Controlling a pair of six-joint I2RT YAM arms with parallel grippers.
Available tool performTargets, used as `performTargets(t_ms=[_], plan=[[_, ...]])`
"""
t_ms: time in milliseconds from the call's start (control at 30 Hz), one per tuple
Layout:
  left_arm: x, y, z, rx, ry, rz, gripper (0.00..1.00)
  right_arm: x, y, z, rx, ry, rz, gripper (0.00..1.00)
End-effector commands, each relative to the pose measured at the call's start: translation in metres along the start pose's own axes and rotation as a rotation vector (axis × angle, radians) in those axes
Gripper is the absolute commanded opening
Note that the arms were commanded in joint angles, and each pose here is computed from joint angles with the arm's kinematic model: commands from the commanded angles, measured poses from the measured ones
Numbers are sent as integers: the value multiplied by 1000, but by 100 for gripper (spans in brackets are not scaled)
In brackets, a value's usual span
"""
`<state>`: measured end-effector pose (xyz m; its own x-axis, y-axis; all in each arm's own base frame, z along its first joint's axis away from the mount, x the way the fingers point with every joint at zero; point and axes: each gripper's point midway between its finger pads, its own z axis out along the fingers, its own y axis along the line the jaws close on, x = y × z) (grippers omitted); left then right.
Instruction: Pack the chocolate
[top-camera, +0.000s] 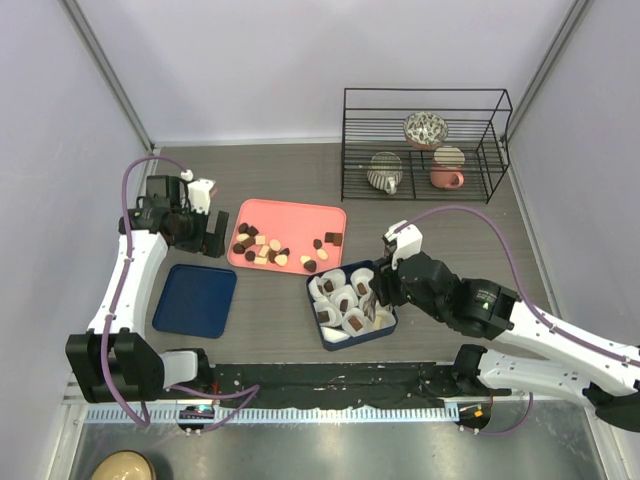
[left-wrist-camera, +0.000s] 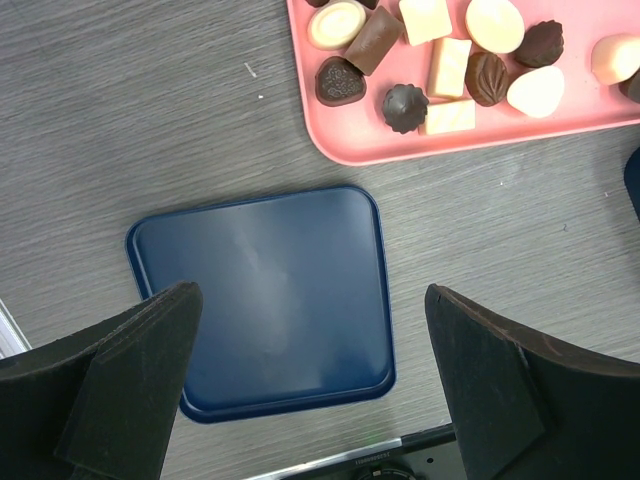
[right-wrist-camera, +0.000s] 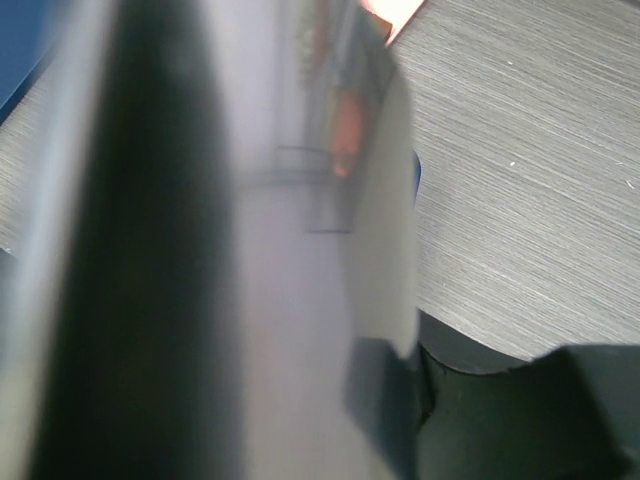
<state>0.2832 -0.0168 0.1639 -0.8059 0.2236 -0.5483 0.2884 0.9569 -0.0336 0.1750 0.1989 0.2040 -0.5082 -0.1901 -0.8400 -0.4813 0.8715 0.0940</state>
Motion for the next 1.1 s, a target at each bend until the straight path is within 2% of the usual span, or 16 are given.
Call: performTargets(t_ms=[0, 100, 133, 267, 367, 533, 700, 767, 900, 1067], plan=[[-13, 3, -11, -20, -54, -3, 100, -21, 0, -9, -3, -85, 50, 53], [-12, 3, -13, -24, -55, 4, 100, -34, -14, -17, 65, -129, 63, 51], [-13, 2, -13, -23, -60, 6, 100, -39, -19, -21, 90, -145, 68, 46], [-13, 1, -15, -17, -66, 3, 100, -76, -47, -46, 234, -227, 99, 38], [-14, -1, -14, -3, -71, 1, 100, -81, -83, -54, 412, -184, 90, 35], [-17, -7, -17, 23, -88, -1, 100, -66, -140, -38, 519, 3, 167, 32], [-17, -9, -21, 34, -92, 11, 100, -15, -176, 19, 538, 302, 233, 29], [-14, -9, -22, 29, -87, 20, 100, -12, -178, 39, 524, 320, 241, 29], [-13, -11, -23, 36, -89, 24, 100, 17, -189, 85, 541, 467, 224, 32], [-6, -10, -22, 33, -69, 24, 100, 52, -210, 108, 578, 579, 208, 37]])
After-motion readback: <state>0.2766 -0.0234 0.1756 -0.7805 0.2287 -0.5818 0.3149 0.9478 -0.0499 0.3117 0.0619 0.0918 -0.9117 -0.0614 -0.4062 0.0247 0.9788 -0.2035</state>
